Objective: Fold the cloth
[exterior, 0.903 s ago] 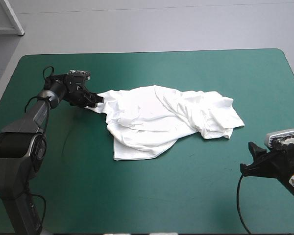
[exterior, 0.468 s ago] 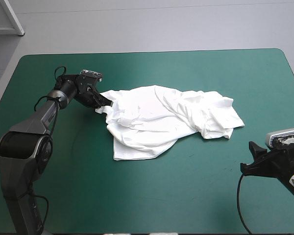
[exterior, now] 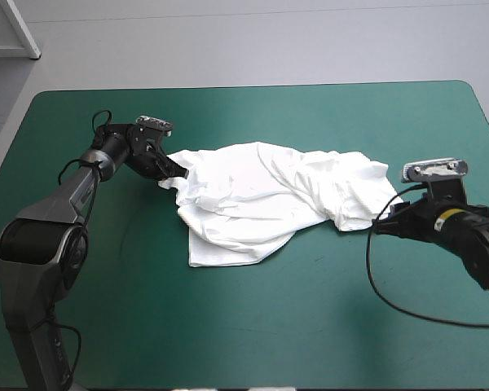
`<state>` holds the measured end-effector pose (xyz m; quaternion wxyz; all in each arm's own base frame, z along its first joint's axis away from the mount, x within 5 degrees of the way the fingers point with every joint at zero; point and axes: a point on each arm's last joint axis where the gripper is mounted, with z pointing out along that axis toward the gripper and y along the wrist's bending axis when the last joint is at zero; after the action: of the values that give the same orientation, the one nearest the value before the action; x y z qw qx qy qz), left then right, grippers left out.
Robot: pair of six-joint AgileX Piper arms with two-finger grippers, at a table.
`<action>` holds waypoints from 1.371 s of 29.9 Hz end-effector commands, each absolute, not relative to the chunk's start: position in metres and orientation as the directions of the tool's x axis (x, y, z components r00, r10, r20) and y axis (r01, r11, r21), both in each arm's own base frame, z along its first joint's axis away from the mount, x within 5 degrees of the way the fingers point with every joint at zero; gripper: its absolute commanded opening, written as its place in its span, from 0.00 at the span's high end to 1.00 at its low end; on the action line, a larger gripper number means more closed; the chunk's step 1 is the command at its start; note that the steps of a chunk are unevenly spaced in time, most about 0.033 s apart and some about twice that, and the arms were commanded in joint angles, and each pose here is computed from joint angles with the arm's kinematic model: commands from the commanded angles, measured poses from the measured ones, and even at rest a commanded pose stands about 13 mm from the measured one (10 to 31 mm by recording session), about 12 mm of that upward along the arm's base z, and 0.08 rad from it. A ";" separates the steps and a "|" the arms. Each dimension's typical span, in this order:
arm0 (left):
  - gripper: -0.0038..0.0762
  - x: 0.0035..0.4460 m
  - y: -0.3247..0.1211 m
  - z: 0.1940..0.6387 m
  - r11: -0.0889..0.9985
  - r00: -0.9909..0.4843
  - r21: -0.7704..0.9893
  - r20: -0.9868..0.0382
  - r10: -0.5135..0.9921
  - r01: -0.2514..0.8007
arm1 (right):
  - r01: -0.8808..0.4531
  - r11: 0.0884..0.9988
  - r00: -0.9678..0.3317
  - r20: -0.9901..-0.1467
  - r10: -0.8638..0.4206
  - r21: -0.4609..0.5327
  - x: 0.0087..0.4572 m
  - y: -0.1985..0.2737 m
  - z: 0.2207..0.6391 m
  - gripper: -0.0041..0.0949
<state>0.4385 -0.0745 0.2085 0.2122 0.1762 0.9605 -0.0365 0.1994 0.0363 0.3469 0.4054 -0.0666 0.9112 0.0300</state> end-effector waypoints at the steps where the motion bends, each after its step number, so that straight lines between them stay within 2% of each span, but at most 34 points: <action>1: 0.93 0.433 -0.076 0.222 0.931 -0.848 0.002 -0.410 0.335 0.366 | -0.110 0.994 -0.632 -0.771 -0.079 -0.011 0.228 0.027 0.354 0.51; 2: 0.93 0.433 -0.076 0.222 0.930 -0.849 0.001 -0.408 0.335 0.366 | -0.101 0.995 -0.634 -0.770 -0.069 -0.006 0.234 0.023 0.350 0.51; 5: 0.93 0.432 -0.076 0.222 0.930 -0.852 0.000 -0.401 0.337 0.368 | -0.058 0.992 -0.626 -0.778 0.051 0.111 0.251 0.006 0.342 0.51; 8: 0.93 0.432 -0.077 0.222 0.931 -0.855 -0.018 -0.402 0.327 0.364 | -0.018 0.981 -0.649 -0.748 0.135 0.192 0.267 -0.013 0.327 0.53; 14: 0.93 0.431 -0.077 0.222 0.930 -0.856 -0.021 -0.400 0.329 0.367 | 0.001 0.989 -0.739 -0.666 0.101 0.148 0.300 -0.028 0.287 0.52; 18: 0.93 0.431 -0.077 0.222 0.928 -0.857 -0.021 -0.393 0.333 0.371 | 0.023 0.994 -0.738 -0.669 0.091 0.109 0.317 -0.035 0.267 0.39; 20: 0.93 0.431 -0.077 0.222 0.928 -0.856 -0.020 -0.393 0.335 0.373 | 0.030 0.994 -0.739 -0.667 0.093 0.105 0.322 -0.037 0.260 0.36; 27: 0.93 0.431 -0.077 0.222 0.928 -0.855 -0.022 -0.397 0.333 0.372 | 0.012 0.994 -0.782 -0.618 0.079 0.112 0.332 -0.034 0.237 0.38; 34: 0.93 0.431 -0.077 0.222 0.928 -0.856 -0.022 -0.395 0.333 0.372 | -0.068 0.994 -0.804 -0.594 -0.001 0.090 0.340 -0.012 0.221 0.44; 41: 0.93 0.430 -0.077 0.222 0.928 -0.859 -0.024 -0.388 0.335 0.373 | -0.049 0.992 -0.849 -0.528 0.021 0.119 0.346 -0.010 0.196 0.45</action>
<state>0.4384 -0.0749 0.2092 0.2104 0.1836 0.9595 -0.0376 0.3447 -0.0115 0.1986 0.2848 -0.0103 0.9568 0.0568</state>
